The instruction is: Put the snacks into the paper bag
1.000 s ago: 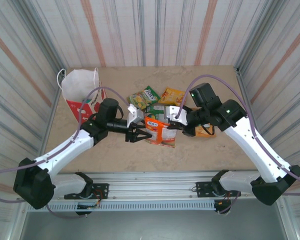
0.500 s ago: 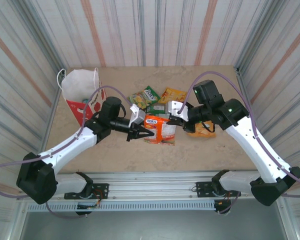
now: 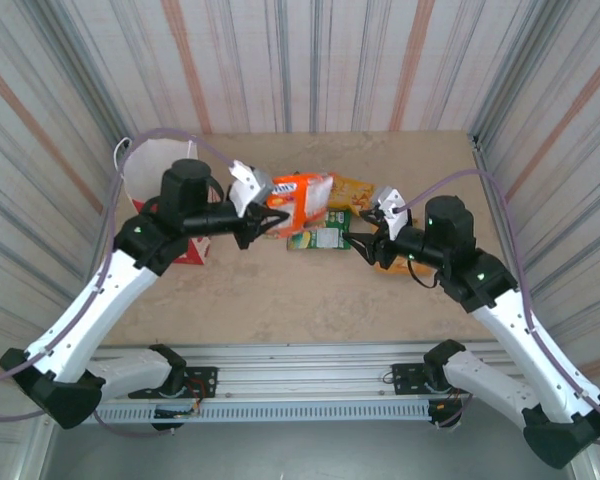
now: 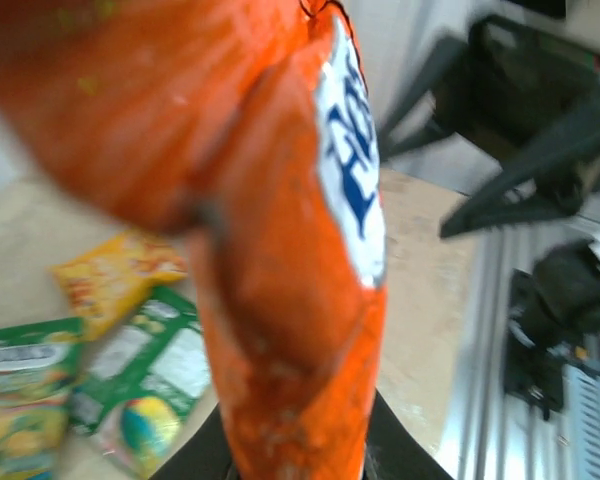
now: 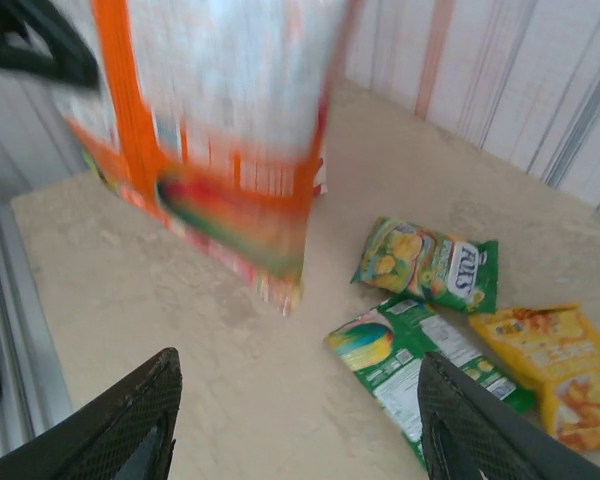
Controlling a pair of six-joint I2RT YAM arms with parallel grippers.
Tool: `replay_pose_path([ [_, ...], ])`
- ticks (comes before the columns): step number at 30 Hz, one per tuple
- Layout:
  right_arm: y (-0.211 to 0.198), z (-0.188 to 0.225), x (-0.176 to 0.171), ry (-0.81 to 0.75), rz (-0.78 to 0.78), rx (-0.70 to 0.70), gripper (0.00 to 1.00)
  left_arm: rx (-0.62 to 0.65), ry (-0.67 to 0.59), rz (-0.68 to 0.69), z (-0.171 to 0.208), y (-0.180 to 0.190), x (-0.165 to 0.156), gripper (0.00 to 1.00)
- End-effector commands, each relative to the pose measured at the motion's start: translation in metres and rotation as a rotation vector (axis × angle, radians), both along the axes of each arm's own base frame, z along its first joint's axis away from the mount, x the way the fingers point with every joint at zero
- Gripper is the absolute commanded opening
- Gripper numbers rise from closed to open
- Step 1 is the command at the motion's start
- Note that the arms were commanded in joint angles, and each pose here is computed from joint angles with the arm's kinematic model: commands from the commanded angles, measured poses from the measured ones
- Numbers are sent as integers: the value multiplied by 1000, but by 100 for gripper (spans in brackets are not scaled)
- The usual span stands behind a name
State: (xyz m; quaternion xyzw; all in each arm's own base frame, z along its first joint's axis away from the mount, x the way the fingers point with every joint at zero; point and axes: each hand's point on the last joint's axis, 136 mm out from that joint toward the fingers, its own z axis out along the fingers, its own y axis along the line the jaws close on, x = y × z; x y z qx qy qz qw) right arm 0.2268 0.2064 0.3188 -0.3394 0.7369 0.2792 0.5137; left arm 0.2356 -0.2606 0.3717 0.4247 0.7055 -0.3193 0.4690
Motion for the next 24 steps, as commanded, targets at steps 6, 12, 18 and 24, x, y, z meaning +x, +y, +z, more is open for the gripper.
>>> replay_pose_path([
  [6, 32, -31, 4, 187, -49, 137, 62, 73, -100, 504, 68, 90, 61, 2],
  [12, 66, -50, -5, 218, 28, 63, 64, 12, -154, 747, 110, 157, 97, 1],
  [18, 90, -65, -6, 270, 91, 68, 64, 9, -132, 957, 118, 216, 120, 1],
  [24, 99, -79, -5, 326, 94, 38, 64, 101, 10, 1032, 71, 242, 125, 4],
])
